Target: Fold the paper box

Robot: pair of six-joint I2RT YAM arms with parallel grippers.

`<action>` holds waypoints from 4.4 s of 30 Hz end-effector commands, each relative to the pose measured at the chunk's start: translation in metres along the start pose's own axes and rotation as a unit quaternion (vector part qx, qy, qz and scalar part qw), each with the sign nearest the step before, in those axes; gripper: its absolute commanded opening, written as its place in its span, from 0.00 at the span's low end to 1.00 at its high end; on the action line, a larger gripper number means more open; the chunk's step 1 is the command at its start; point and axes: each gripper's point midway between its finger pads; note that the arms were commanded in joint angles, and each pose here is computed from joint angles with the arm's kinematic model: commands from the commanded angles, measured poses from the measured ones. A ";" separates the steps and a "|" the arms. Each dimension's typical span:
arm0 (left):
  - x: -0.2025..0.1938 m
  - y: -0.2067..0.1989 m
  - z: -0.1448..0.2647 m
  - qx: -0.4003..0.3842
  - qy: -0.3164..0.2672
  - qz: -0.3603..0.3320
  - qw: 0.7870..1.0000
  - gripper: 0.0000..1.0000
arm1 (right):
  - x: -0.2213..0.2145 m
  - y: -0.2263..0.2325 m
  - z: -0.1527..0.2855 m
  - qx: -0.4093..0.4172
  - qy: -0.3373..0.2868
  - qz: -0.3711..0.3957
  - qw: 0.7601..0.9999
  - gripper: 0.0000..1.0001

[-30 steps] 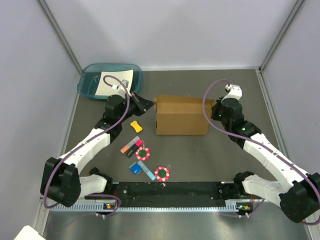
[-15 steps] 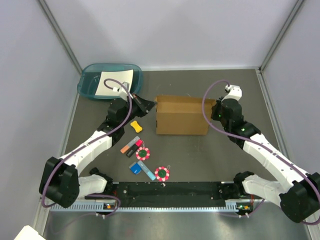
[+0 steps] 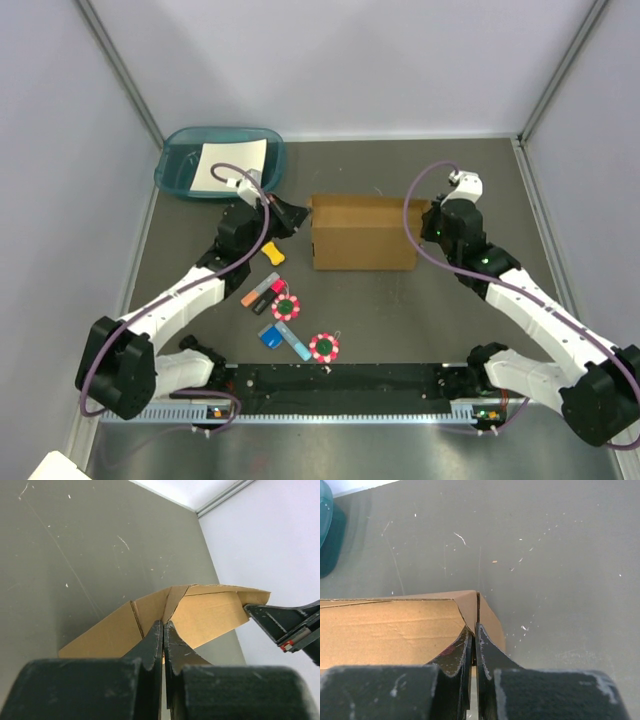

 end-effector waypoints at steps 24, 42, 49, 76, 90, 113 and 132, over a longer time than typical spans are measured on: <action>-0.064 0.048 0.018 0.019 0.004 -0.174 0.984 0.00 | -0.087 -0.017 0.017 -0.010 0.133 0.037 0.990 0.00; -0.075 0.095 0.031 0.058 -0.013 -0.203 0.977 0.00 | -0.087 -0.016 0.019 -0.007 0.131 0.033 0.991 0.00; -0.089 0.106 0.031 0.054 -0.008 -0.212 0.976 0.00 | -0.084 -0.015 0.020 -0.004 0.126 0.031 0.991 0.00; -0.074 0.140 0.051 0.138 -0.026 -0.289 0.947 0.04 | -0.071 -0.011 0.025 0.005 0.119 0.022 0.993 0.05; -0.071 0.124 0.040 0.136 -0.022 -0.296 0.945 0.04 | -0.013 -0.010 0.040 0.004 0.060 0.020 0.998 0.32; -0.068 0.122 0.034 0.163 -0.008 -0.307 0.938 0.01 | 0.056 0.004 0.052 0.037 -0.047 0.009 0.998 0.33; -0.065 0.119 0.033 0.165 -0.010 -0.309 0.937 0.01 | 0.049 0.008 0.035 0.033 -0.040 0.028 0.998 0.25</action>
Point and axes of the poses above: each gripper's point midway between its finger pads, its own z axis back along the fingers, its own y axis along the line the jaws close on, x = y × z, and after that the axes turned 10 degrees about z, right-handed
